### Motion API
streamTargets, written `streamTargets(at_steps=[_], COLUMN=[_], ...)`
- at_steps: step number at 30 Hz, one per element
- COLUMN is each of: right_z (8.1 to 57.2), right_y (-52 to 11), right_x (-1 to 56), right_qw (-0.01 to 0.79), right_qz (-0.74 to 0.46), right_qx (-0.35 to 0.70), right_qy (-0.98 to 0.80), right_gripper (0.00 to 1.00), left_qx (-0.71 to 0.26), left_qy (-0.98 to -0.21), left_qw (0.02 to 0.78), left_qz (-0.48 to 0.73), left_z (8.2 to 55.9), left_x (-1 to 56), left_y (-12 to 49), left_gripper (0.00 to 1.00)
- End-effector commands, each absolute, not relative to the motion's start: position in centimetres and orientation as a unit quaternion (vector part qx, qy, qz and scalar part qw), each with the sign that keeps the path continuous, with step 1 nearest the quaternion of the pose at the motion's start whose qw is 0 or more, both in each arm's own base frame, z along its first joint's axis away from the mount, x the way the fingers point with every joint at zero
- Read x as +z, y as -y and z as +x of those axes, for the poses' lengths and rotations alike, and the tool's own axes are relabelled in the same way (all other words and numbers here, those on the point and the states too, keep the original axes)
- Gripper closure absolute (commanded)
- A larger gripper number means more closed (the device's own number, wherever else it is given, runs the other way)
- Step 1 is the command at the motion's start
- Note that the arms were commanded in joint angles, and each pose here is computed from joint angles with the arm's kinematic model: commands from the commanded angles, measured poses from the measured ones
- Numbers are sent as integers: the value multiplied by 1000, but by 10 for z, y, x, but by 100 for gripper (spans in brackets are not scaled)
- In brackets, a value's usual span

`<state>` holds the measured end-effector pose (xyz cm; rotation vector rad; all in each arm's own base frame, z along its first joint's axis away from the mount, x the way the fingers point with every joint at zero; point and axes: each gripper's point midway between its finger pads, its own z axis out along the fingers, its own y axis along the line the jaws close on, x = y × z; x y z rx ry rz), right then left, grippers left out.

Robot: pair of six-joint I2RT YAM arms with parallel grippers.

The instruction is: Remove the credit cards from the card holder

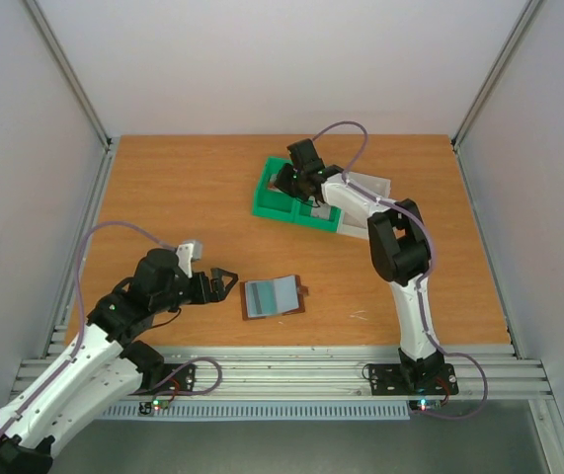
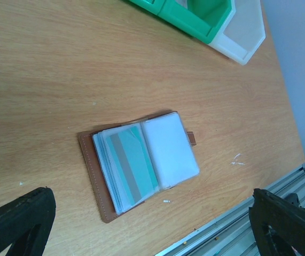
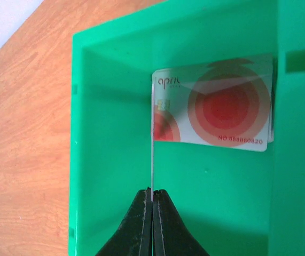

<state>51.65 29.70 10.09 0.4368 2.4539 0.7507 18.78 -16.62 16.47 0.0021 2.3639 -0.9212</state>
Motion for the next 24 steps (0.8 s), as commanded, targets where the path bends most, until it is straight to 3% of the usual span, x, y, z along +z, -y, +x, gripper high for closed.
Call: streamTargets(at_steps=[1,16,24], right_z=[528,539,540], right_y=[-295,-288,-284], right_x=[98,86,91], right_qw=[259,243,246], right_qz=[160,154,153], right_qx=[272,245,234], right_qy=[-913,-926,-928], right_gripper=[98,90,81], left_qx=[-341,-334,-333], left_qy=[-884,-887,-888], left_qw=[321,318,316], left_qz=[-1,3,1], left_z=[192,191,191], left_x=[175,172,171], left_y=[162,161,160], left_gripper=[1,1,1])
